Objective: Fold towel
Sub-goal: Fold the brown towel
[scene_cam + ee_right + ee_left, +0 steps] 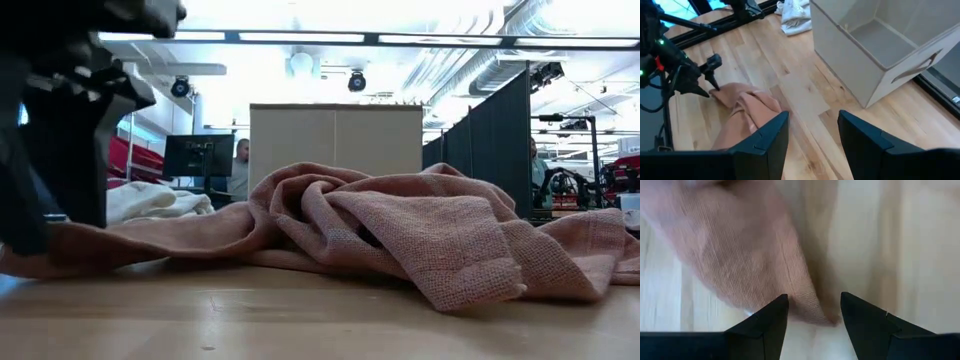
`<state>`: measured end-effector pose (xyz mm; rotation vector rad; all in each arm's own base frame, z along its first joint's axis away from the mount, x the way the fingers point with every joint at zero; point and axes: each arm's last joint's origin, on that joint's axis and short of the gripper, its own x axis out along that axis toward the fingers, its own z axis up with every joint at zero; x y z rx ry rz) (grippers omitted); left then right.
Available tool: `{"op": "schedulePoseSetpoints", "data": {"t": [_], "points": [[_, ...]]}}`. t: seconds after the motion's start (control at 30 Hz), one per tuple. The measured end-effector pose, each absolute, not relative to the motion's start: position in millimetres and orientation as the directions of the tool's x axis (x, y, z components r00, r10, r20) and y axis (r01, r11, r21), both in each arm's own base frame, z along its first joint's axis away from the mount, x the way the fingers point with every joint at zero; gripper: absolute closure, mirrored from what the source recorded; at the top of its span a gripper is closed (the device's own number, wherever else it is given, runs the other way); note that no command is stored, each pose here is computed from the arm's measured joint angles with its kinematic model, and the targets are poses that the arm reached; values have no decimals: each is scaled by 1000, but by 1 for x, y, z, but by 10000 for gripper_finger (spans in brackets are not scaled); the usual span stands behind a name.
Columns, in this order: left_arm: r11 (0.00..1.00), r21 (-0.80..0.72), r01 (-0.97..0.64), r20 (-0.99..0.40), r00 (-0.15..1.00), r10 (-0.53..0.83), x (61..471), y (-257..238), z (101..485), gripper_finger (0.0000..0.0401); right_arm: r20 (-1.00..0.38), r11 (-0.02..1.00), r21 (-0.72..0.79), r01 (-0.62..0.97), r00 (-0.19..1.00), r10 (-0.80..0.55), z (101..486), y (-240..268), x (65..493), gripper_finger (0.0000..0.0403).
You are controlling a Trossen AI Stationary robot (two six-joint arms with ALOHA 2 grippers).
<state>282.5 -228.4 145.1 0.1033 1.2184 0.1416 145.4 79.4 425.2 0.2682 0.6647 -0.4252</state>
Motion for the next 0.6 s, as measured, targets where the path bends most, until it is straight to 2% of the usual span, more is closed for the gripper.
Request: {"op": "schedulePoseSetpoints", "data": {"t": [0.07, 0.13, 0.27, 0.3, 0.43, 0.6], "points": [[981, 165, -103, -936, 298, 189, 283, -223, 141, 237, -638, 879, 107, 465, 710, -298, 425, 80, 145, 246], [976, 157, -152, -944, 268, 194, 284, -219, 139, 266, -630, 880, 102, 464, 715, -304, 426, 81, 144, 246], [976, 105, -193, -954, 258, 154, 290, -211, 144, 373, -626, 881, 101, 462, 718, -304, 426, 82, 143, 246], [975, 82, -207, -953, 271, 137, 291, -209, 150, 386, -626, 881, 101, 461, 718, -304, 426, 82, 144, 246], [965, 18, -261, -928, 354, 113, 297, -194, 198, 394, -653, 890, 130, 436, 714, -254, 425, 84, 144, 246], [961, -63, -268, -856, 509, 86, 291, -163, 288, 398, -669, 910, 172, 377, 723, -173, 426, 89, 146, 246]]}}
